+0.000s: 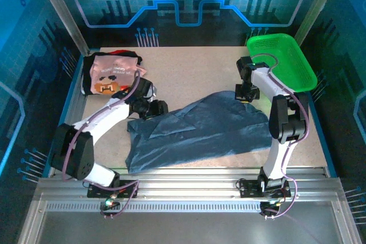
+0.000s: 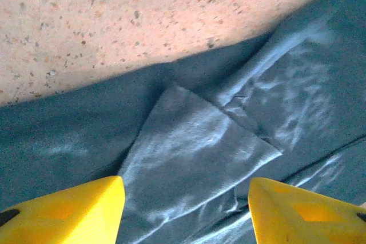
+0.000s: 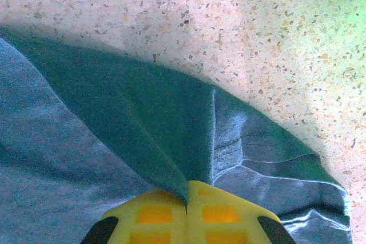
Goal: Fold and stack the t-shirts
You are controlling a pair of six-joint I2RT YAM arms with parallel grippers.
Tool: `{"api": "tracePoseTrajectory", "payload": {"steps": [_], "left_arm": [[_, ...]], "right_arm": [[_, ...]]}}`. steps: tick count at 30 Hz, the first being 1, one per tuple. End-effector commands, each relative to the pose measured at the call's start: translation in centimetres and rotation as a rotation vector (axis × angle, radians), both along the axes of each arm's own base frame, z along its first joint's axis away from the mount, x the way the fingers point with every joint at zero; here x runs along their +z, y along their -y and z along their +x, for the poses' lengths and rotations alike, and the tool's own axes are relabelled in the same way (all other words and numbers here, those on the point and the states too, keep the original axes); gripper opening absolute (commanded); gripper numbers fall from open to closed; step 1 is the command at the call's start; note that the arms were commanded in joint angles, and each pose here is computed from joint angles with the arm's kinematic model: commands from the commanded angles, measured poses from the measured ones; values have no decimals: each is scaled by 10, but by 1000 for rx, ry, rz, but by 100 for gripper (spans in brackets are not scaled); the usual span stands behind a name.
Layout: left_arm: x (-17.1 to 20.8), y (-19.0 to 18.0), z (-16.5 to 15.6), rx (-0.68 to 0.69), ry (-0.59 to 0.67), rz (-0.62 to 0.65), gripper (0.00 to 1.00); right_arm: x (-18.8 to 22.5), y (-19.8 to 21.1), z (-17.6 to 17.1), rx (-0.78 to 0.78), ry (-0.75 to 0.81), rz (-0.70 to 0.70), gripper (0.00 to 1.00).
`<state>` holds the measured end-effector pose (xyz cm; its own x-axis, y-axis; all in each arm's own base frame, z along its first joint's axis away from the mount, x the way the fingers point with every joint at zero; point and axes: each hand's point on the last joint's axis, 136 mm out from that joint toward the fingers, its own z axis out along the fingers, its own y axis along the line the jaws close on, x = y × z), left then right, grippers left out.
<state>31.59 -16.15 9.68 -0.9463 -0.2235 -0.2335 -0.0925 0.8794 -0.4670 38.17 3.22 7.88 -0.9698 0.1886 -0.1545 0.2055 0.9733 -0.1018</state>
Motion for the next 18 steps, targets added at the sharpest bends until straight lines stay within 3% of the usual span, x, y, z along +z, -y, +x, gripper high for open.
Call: {"api": "tracePoseTrajectory", "payload": {"steps": [1, 7, 18], "left_arm": [[-12, 13, 6, -70, 6, -74, 59], [-22, 28, 32, -89, 18, -111, 54], [-46, 21, 48, -93, -5, 35, 50]], "right_arm": [[6, -5, -4, -3, 7, 17, 0], [7, -5, -4, 3, 7, 14, 0], [6, -1, -9, 9, 1, 5, 0]]}}
